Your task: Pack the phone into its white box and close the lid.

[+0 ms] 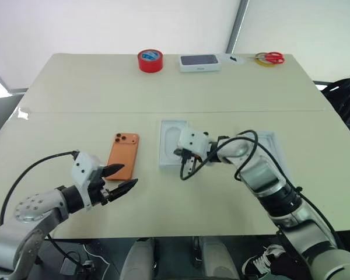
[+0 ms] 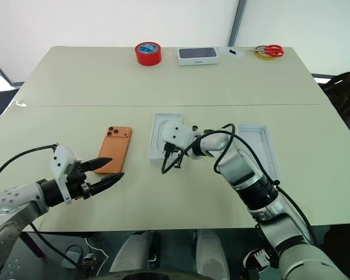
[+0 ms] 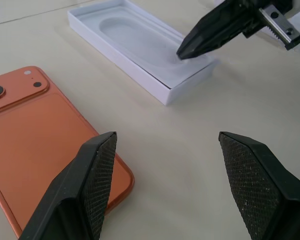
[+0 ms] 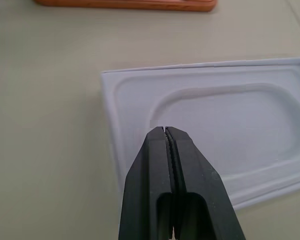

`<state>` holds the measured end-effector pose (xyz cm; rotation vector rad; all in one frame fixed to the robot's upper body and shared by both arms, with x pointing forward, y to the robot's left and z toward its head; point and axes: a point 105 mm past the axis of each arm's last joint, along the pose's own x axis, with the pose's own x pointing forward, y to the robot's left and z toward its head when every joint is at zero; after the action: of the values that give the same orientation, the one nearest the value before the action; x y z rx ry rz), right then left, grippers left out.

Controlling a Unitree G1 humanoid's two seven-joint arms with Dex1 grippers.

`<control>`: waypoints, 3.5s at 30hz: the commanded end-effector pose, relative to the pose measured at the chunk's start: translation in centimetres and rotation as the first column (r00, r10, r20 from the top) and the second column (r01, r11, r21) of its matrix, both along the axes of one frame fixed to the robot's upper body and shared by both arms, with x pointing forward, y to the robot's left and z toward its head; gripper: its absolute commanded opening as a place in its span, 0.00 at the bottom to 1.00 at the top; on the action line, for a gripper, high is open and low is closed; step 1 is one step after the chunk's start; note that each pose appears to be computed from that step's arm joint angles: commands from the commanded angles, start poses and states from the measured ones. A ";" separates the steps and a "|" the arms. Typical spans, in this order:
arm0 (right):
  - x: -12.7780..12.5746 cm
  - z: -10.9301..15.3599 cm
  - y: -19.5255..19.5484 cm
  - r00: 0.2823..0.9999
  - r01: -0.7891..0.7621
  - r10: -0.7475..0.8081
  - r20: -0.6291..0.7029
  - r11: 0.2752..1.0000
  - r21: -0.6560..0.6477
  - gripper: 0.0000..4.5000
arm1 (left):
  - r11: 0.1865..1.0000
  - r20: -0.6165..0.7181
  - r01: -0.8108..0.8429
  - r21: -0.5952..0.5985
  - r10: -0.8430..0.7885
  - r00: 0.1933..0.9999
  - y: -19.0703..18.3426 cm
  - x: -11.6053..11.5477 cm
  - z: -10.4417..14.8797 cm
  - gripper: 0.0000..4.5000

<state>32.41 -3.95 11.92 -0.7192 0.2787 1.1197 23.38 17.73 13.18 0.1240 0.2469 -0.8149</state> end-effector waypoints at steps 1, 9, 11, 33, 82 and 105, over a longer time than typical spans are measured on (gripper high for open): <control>-0.5 0.3 0.3 1.000 -0.022 0.023 0.018 1.000 -0.014 0.01 | 1.000 0.045 0.018 0.016 -0.019 0.999 -0.1 0.0 1.0 0.76; 0.5 -0.4 -0.1 0.999 0.026 -0.023 0.047 0.998 -0.051 0.01 | 1.000 0.052 0.022 0.016 -0.023 0.998 -0.4 0.2 0.9 0.76; 0.4 0.0 0.1 0.999 0.017 -0.015 0.049 0.999 -0.032 0.01 | 1.000 0.053 0.021 0.016 -0.022 0.998 -0.4 0.3 1.0 0.76; -0.5 2.4 10.8 0.994 -0.078 0.073 0.086 0.995 0.060 0.00 | 0.835 -0.259 -0.551 0.016 0.535 0.804 7.5 6.3 -0.1 0.99; -0.4 -2.1 11.3 0.983 -0.105 0.123 0.135 0.986 -0.131 0.00 | 0.824 -0.557 -0.470 -0.318 0.239 0.795 0.4 7.6 0.3 0.99; -0.3 -2.1 11.0 0.981 -0.103 0.124 0.147 0.985 -0.142 0.00 | 0.763 -0.579 -0.538 -0.358 0.271 0.769 2.4 7.8 0.6 0.48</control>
<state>33.05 6.42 10.28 -0.9496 0.1810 1.1030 31.23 20.34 12.87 -0.6484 0.5434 -0.3832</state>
